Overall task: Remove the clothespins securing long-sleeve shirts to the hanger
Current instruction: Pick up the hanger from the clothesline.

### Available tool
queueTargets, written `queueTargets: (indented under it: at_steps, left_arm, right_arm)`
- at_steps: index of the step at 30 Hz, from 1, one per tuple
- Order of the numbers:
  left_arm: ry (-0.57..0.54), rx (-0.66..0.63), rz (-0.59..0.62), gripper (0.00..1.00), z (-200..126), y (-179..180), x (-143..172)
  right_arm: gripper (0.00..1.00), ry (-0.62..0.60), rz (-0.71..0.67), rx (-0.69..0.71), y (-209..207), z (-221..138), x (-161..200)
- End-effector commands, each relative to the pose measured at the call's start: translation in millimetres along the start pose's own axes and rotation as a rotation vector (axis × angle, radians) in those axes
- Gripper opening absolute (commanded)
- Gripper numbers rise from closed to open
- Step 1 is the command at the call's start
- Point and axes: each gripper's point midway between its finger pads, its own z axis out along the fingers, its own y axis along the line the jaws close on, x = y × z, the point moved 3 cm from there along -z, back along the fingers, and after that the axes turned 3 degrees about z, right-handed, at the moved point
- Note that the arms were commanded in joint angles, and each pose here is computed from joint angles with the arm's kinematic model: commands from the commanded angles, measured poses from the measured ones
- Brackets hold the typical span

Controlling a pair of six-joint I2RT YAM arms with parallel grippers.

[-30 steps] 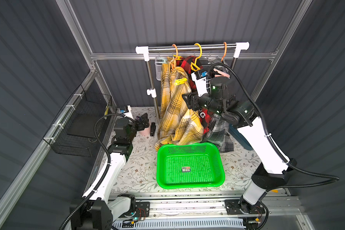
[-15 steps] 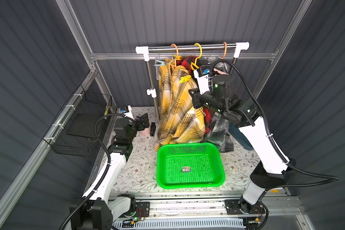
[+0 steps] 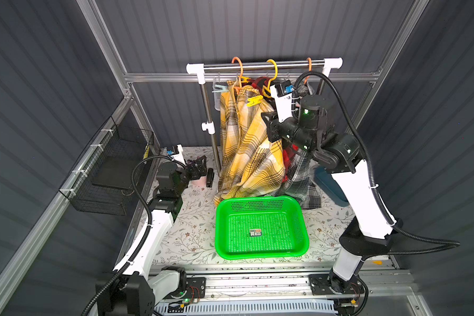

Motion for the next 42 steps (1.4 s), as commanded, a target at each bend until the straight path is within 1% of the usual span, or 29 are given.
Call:
queueTargets:
  at_steps: [1,7,13,21,26,28,30,37,39,42]
  left_arm:
    - [-0.063,0.063,-0.005,1.0,-8.7,-12.9,-21.8]
    - [-0.07,0.088,-0.017,1.0,-7.3,-15.9,-22.3]
    - [-0.072,0.118,-0.023,1.0,-2.8,-19.5,-23.1]
    - [-0.069,0.156,-0.052,1.0,8.4,-22.3,-21.1]
    - [-0.069,0.214,-0.05,1.0,14.6,-29.4,-21.8]
    - [-0.058,0.253,-0.045,1.0,18.8,-33.8,-19.2]
    - [-0.024,0.305,-0.037,1.0,25.3,-39.2,-11.8]
    - [0.048,0.401,-0.062,1.0,49.0,-47.7,1.3]
    - [0.043,0.409,-0.062,1.0,53.1,-49.1,0.9]
    - [0.005,0.408,-0.048,1.0,58.5,-51.3,-3.2]
  right_arm:
    - [0.0,-0.241,0.018,-0.004,-4.9,-35.4,-62.4]
    - [0.0,-0.318,0.019,-0.014,-5.3,-48.7,-81.2]
    - [0.0,-0.314,0.007,-0.05,-3.1,-63.8,-82.9]
    - [0.0,-0.296,0.011,-0.081,-3.0,-83.3,-74.2]
    - [0.0,-0.266,0.01,-0.11,-1.2,-93.7,-63.3]
    - [0.0,-0.26,0.013,-0.135,0.3,-102.0,-59.2]
    - [0.0,-0.249,0.022,-0.15,0.9,-109.2,-52.1]
    - [0.0,-0.27,0.039,-0.191,-1.8,-147.3,-38.0]
    - [0.0,-0.263,0.035,-0.205,-1.3,-153.7,-32.4]
    - [0.0,-0.256,0.027,-0.244,2.4,-162.6,-25.2]
